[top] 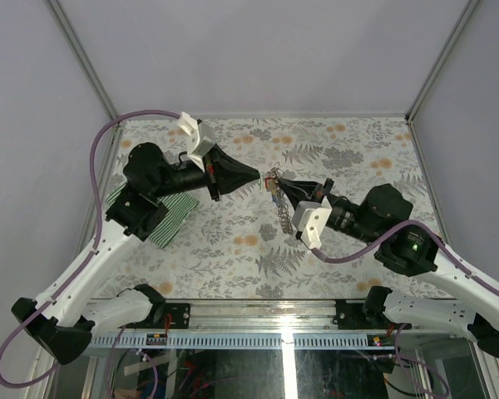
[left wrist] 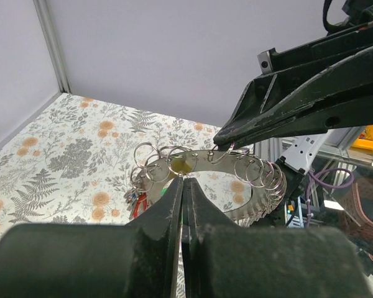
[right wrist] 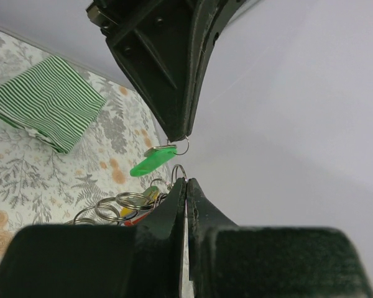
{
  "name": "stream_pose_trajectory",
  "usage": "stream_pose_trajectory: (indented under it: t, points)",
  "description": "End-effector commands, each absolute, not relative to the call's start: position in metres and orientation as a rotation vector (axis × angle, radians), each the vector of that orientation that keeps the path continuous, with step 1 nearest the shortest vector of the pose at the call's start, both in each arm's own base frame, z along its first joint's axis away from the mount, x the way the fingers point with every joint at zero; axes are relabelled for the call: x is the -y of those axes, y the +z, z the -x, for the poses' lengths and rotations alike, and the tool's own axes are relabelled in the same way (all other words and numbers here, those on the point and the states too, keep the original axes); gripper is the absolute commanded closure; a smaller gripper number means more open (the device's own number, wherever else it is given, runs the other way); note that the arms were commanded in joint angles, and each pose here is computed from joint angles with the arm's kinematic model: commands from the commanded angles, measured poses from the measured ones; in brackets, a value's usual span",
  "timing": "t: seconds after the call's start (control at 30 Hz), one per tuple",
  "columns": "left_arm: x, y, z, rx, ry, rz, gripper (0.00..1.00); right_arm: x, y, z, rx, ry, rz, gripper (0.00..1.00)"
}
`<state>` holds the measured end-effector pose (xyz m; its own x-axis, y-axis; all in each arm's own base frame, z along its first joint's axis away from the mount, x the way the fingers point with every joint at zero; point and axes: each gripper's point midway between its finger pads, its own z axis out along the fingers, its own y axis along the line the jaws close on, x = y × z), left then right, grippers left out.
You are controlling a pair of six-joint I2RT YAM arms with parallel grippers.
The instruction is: Put the keys on the keyring
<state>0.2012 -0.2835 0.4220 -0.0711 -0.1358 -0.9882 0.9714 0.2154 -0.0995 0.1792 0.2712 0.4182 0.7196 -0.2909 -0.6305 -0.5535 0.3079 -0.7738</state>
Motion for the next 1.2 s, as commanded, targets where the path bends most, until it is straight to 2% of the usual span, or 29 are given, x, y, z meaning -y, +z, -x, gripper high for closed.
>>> stream_pose_trajectory:
  t: [0.0,0.73,1.17]
  points:
    - [0.284,0.435,-0.205,-1.255,-1.143,-0.899,1.0,-0.252,0.459,-0.193,-0.845,0.086,1.138,1.0]
    - [0.295,0.435,-0.218,-1.277,-1.18,-0.887,1.0,-0.217,0.464,-0.233,-1.272,-0.046,0.896,1.0]
    - [0.292,0.439,-0.209,-1.264,-1.194,-0.879,1.0,-0.203,0.465,-0.238,-1.473,-0.049,0.785,1.0]
